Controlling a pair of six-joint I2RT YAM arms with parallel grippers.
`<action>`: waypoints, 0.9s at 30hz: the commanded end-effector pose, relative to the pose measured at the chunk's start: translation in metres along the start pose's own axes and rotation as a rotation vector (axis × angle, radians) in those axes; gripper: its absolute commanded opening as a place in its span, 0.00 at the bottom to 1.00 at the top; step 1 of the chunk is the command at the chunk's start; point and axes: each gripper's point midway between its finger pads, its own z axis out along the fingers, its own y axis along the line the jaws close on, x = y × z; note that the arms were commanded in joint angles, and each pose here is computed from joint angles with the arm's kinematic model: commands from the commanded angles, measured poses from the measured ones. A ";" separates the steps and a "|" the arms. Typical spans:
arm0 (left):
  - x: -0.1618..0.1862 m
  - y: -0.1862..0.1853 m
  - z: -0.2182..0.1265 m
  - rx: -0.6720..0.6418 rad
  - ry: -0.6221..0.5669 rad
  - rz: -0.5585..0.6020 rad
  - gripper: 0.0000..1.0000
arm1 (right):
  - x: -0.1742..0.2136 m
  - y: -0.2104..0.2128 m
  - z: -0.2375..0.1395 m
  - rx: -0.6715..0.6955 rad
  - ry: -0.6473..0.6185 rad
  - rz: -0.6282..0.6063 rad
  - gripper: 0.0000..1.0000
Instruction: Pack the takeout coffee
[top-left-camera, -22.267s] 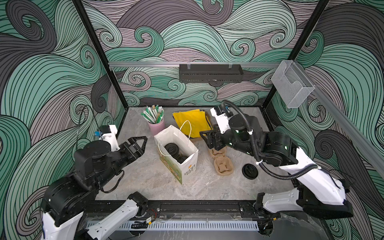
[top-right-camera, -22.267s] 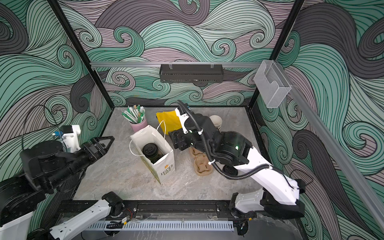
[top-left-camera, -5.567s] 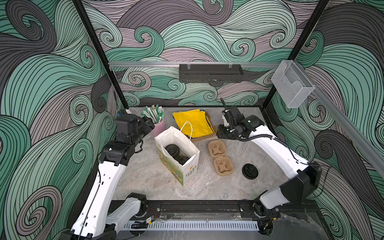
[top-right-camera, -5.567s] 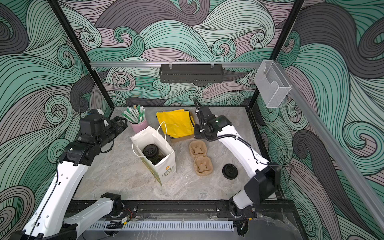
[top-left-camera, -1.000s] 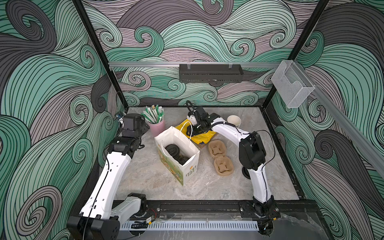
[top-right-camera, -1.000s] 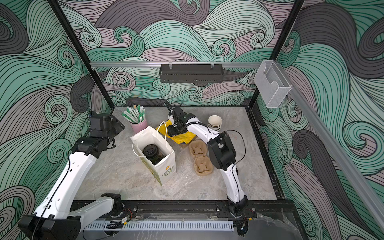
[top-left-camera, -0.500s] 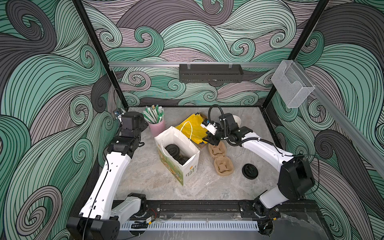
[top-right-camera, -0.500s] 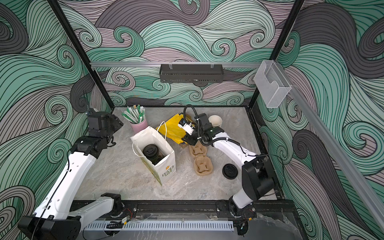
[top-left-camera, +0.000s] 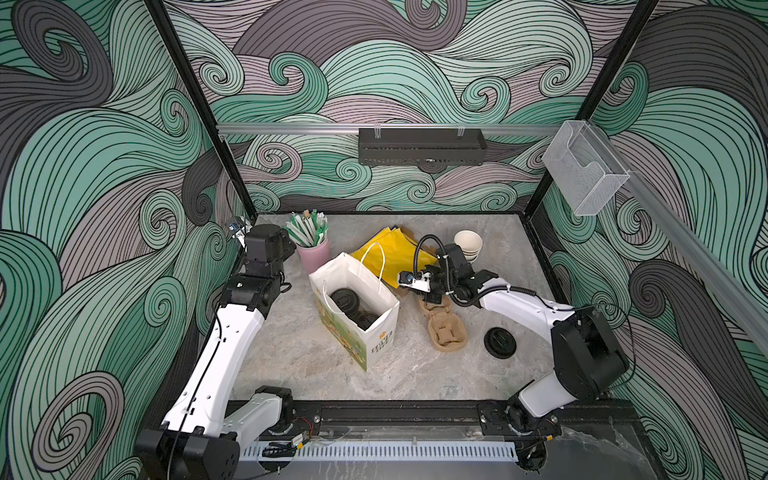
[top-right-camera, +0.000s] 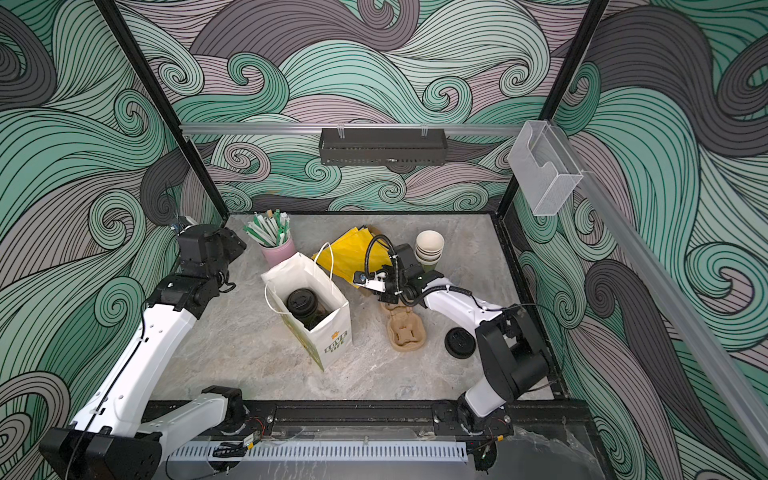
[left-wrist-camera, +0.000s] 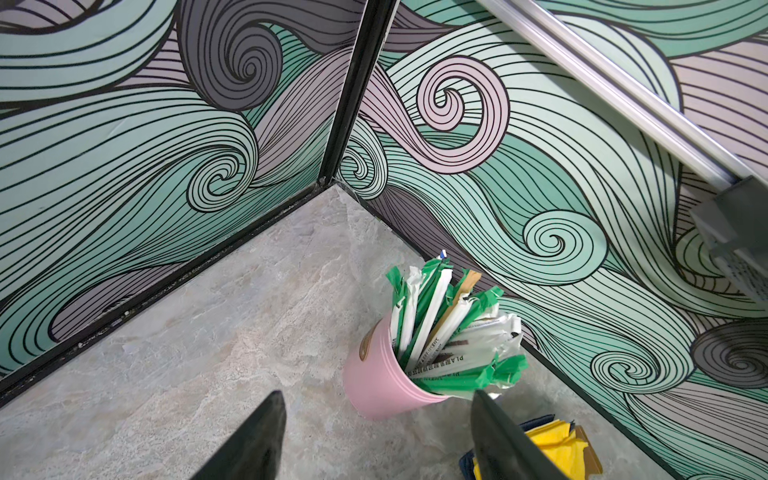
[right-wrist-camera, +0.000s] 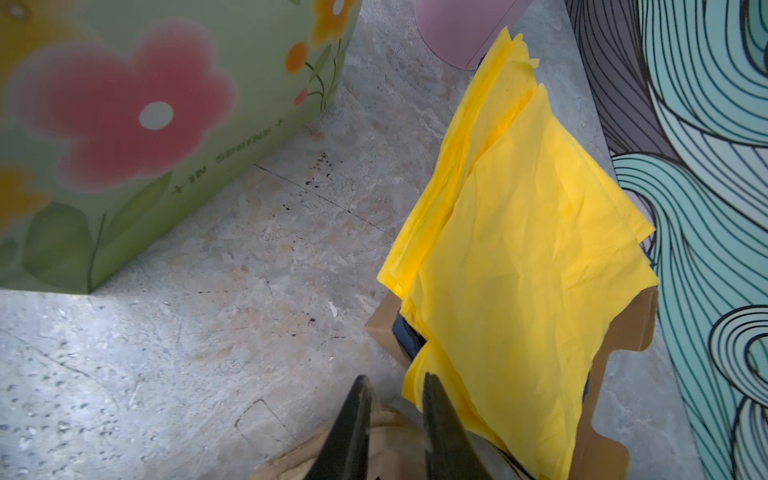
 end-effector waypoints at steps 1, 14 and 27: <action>-0.015 0.003 -0.003 -0.008 -0.064 -0.029 0.72 | -0.003 -0.008 -0.001 0.054 -0.028 -0.053 0.22; -0.001 0.004 0.009 -0.010 -0.054 -0.084 0.72 | 0.011 -0.023 0.012 0.063 0.004 -0.062 0.31; 0.009 0.007 0.018 -0.021 -0.047 -0.130 0.72 | 0.013 -0.025 0.022 0.038 0.009 -0.070 0.33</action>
